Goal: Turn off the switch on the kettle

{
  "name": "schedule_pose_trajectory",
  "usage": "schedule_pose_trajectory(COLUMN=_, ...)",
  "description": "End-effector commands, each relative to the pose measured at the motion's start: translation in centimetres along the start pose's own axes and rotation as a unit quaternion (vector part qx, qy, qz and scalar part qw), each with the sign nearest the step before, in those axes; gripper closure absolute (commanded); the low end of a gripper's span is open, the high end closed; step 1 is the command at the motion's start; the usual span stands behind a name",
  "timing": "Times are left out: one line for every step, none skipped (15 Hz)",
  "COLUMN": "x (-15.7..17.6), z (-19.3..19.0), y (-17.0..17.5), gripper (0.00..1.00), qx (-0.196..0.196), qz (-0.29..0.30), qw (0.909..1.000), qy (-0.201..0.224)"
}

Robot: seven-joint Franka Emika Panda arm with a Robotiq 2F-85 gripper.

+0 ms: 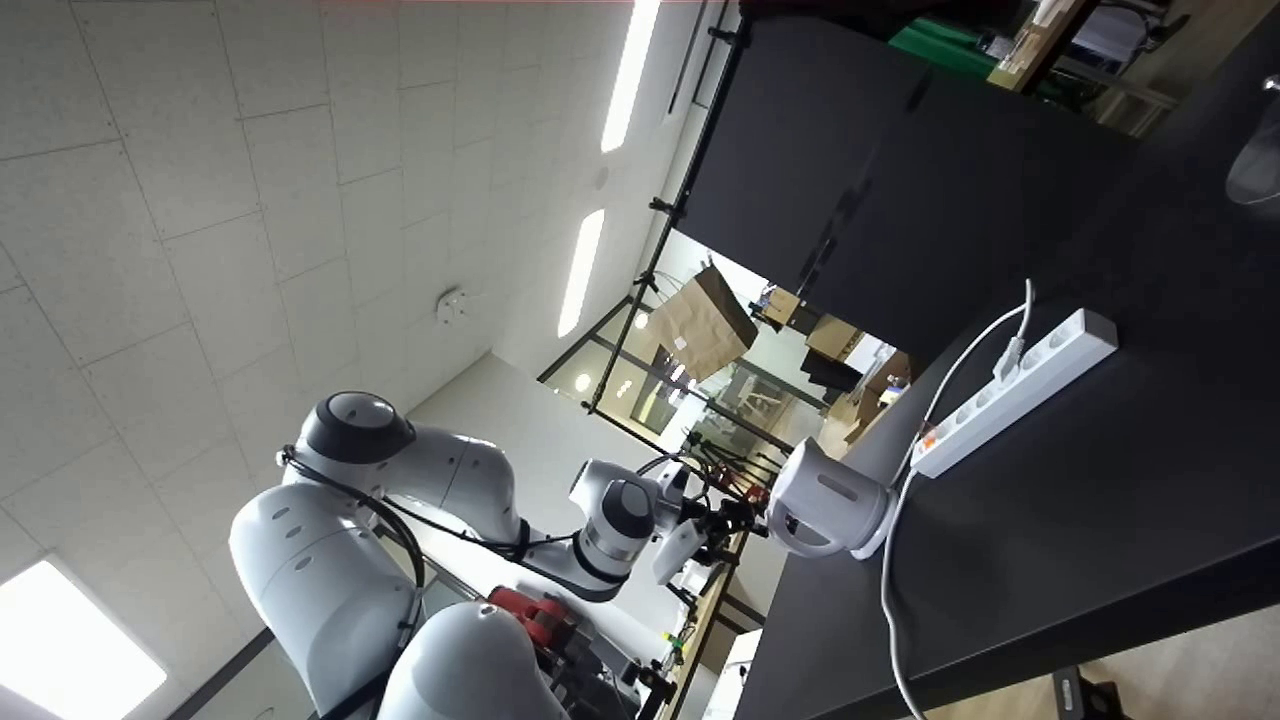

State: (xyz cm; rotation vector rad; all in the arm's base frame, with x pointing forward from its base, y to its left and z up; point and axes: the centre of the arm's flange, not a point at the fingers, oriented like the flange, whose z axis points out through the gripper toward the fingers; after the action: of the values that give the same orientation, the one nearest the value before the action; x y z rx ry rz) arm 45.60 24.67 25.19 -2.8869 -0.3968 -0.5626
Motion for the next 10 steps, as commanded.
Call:
schedule_pose_trajectory(x=0.0, z=0.7, y=-1.3, gripper=0.00, qx=-0.009, qz=-0.006, qw=0.9999, qy=-0.006)
schedule_pose_trajectory(x=-0.1, z=0.7, y=-1.5, gripper=0.00, qx=-0.010, qz=-0.011, qw=0.9999, qy=-0.006)
schedule_pose_trajectory(x=-0.1, z=0.7, y=-1.7, gripper=0.00, qx=-0.009, qz=-0.015, qw=0.9998, qy=-0.005)
schedule_pose_trajectory(x=0.0, z=0.6, y=-1.9, gripper=0.00, qx=-0.008, qz=-0.019, qw=0.9998, qy=-0.004)
schedule_pose_trajectory(x=0.1, z=0.4, y=-2.3, gripper=0.00, qx=-0.001, qz=-0.024, qw=0.9997, qy=-0.004)
schedule_pose_trajectory(x=0.1, z=0.0, y=-2.7, gripper=0.00, qx=0.013, qz=-0.032, qw=0.9994, qy=-0.002)
schedule_pose_trajectory(x=0.3, z=-0.7, y=-3.3, gripper=0.00, qx=0.023, qz=-0.041, qw=0.9989, qy=0.007)
schedule_pose_trajectory(x=0.4, z=-1.4, y=-4.0, gripper=0.00, qx=0.027, qz=-0.048, qw=0.9984, qy=0.014)
schedule_pose_trajectory(x=0.6, z=-2.3, y=-4.7, gripper=0.00, qx=0.029, qz=-0.053, qw=0.9978, qy=0.025)
schedule_pose_trajectory(x=0.7, z=-3.2, y=-5.3, gripper=0.00, qx=0.030, qz=-0.057, qw=0.9974, qy=0.034)
